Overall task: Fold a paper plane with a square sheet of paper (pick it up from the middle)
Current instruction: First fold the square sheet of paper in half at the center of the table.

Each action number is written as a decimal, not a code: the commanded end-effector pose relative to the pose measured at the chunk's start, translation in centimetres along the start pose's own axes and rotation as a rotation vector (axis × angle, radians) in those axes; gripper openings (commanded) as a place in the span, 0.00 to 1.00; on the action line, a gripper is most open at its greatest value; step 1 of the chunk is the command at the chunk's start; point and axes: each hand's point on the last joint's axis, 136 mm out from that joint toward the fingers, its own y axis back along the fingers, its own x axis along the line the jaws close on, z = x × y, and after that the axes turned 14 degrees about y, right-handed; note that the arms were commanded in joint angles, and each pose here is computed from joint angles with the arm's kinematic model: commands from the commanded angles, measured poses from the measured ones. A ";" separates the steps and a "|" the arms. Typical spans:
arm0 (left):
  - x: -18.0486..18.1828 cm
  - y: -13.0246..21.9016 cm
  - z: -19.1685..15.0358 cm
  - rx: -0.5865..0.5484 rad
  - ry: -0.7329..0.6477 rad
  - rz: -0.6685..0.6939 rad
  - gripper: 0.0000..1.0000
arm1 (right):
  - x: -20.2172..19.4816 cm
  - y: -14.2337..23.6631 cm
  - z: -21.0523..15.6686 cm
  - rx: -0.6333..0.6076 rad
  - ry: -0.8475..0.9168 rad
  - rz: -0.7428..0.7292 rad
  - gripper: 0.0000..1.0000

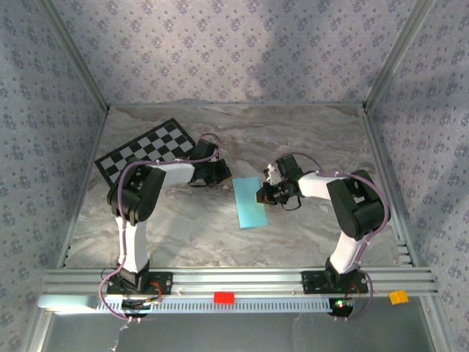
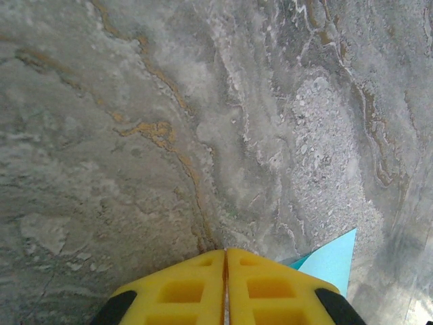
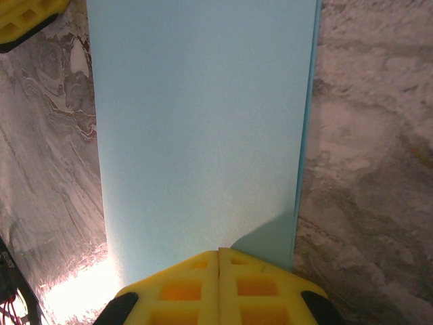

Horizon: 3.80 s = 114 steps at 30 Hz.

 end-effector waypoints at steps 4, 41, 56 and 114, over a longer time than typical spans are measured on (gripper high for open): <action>-3.6 3.2 -1.9 0.000 -0.103 -0.051 0.10 | -6.4 -0.3 -8.1 0.235 -0.139 -0.260 0.00; -2.3 3.1 -14.4 0.198 -0.171 -0.108 0.09 | -6.2 -0.1 -8.0 0.234 -0.137 -0.266 0.00; 2.6 2.1 -15.4 0.195 -0.178 -0.001 0.09 | -6.3 -0.2 -8.3 0.231 -0.139 -0.273 0.00; -4.9 4.7 -10.6 0.062 -0.187 -0.089 0.07 | 2.2 5.4 0.1 -0.099 -0.044 -0.076 0.23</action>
